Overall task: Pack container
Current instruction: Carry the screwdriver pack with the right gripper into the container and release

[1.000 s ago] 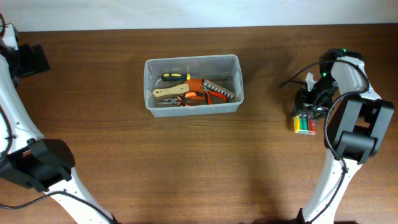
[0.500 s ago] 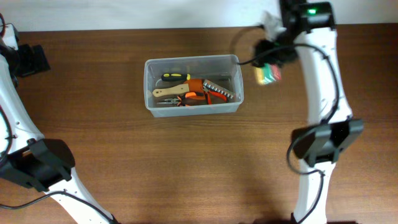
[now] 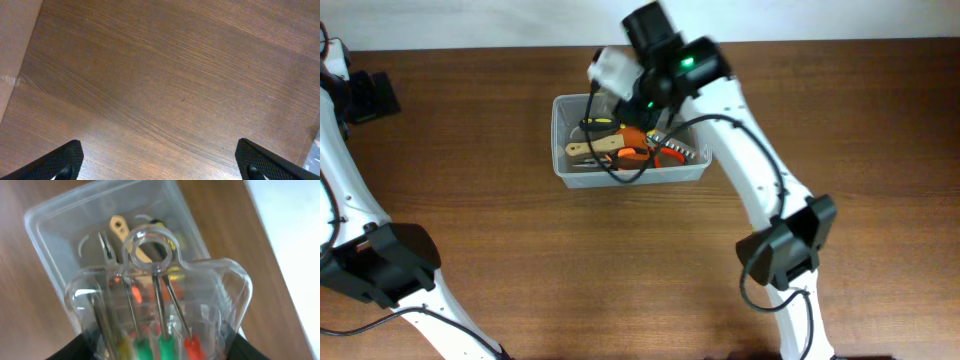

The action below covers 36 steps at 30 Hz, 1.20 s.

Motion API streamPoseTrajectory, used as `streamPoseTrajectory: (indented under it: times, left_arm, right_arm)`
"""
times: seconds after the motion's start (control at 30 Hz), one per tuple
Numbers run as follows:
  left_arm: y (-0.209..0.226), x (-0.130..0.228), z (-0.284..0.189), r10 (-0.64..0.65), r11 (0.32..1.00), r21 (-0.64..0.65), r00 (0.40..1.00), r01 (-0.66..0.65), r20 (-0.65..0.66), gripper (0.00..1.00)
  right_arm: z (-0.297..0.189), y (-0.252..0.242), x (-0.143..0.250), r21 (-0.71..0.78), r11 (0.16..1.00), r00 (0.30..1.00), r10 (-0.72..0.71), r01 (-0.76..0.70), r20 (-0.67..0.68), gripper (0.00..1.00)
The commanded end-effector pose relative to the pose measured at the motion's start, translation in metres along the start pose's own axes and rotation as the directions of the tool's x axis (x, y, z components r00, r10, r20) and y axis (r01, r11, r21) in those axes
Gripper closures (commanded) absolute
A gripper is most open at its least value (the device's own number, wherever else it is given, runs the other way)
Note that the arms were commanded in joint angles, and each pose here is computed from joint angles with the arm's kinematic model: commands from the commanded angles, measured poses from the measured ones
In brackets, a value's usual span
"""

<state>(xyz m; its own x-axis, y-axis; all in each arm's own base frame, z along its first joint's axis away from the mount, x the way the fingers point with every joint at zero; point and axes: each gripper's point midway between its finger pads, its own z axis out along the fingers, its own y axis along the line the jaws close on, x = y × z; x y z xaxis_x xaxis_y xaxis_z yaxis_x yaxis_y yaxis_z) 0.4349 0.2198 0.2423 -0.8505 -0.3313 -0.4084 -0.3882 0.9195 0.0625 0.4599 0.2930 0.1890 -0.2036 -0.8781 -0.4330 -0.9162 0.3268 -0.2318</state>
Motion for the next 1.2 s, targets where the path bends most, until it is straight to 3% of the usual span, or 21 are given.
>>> streamPoseTrajectory:
  times: [0.0,0.23,0.27,0.3,0.4,0.43,0.47,0.6,0.73,0.93,1.17]
  left_arm:
    - [0.001,0.001,0.004,-0.016,1.000,0.003,1.000,0.016,-0.009,0.01]
    - [0.001,0.001,0.004,-0.016,1.000,0.003,1.000,0.016,-0.009,0.01]
    - [0.001,0.001,0.004,-0.016,1.000,0.003,1.000,0.016,-0.009,0.01]
    - [0.001,0.001,0.004,-0.016,1.000,0.003,1.000,0.016,-0.009,0.01]
    - [0.001,0.001,0.004,-0.016,1.000,0.003,1.000,0.016,-0.009,0.01]
    - [0.001,0.001,0.004,-0.016,1.000,0.003,1.000,0.016,-0.009,0.01]
    - [0.001,0.001,0.004,-0.016,1.000,0.003,1.000,0.016,-0.009,0.01]
    - [0.001,0.001,0.004,-0.016,1.000,0.003,1.000,0.016,-0.009,0.01]
    - [0.001,0.001,0.004,-0.016,1.000,0.003,1.000,0.016,-0.009,0.01]
    - [0.001,0.001,0.004,-0.016,1.000,0.003,1.000,0.016,-0.009,0.01]
    - [0.001,0.001,0.004,-0.016,1.000,0.003,1.000,0.016,-0.009,0.01]
  right_arm:
    - [0.039,0.013,0.015,-0.056,0.966,0.966,-0.256,0.254,-0.040,0.96]
    - [0.080,0.018,0.030,-0.055,0.956,0.957,-0.289,0.287,-0.033,0.94]
    - [0.081,0.016,0.033,-0.054,0.958,0.958,-0.282,0.280,-0.040,0.72]
    - [0.081,0.015,0.035,-0.053,0.963,0.962,-0.268,0.266,-0.044,0.61]
    - [0.068,0.003,0.039,0.003,0.984,0.980,-0.177,0.178,-0.094,0.46]
    - [0.059,-0.003,0.039,0.036,0.988,0.982,-0.147,0.152,-0.115,0.30]
    - [0.049,-0.006,0.038,0.063,0.989,0.984,-0.123,0.132,-0.131,0.01]
    - [-0.014,-0.007,0.019,0.122,0.992,0.994,-0.026,0.039,-0.106,0.01]
    - [-0.070,-0.012,-0.003,0.187,0.976,0.994,0.113,-0.112,0.003,0.01]
    - [-0.140,-0.010,-0.013,0.207,0.883,0.904,0.391,-0.422,0.173,0.01]
    - [-0.253,0.007,-0.014,0.243,0.853,0.860,0.363,-0.462,0.359,0.02]
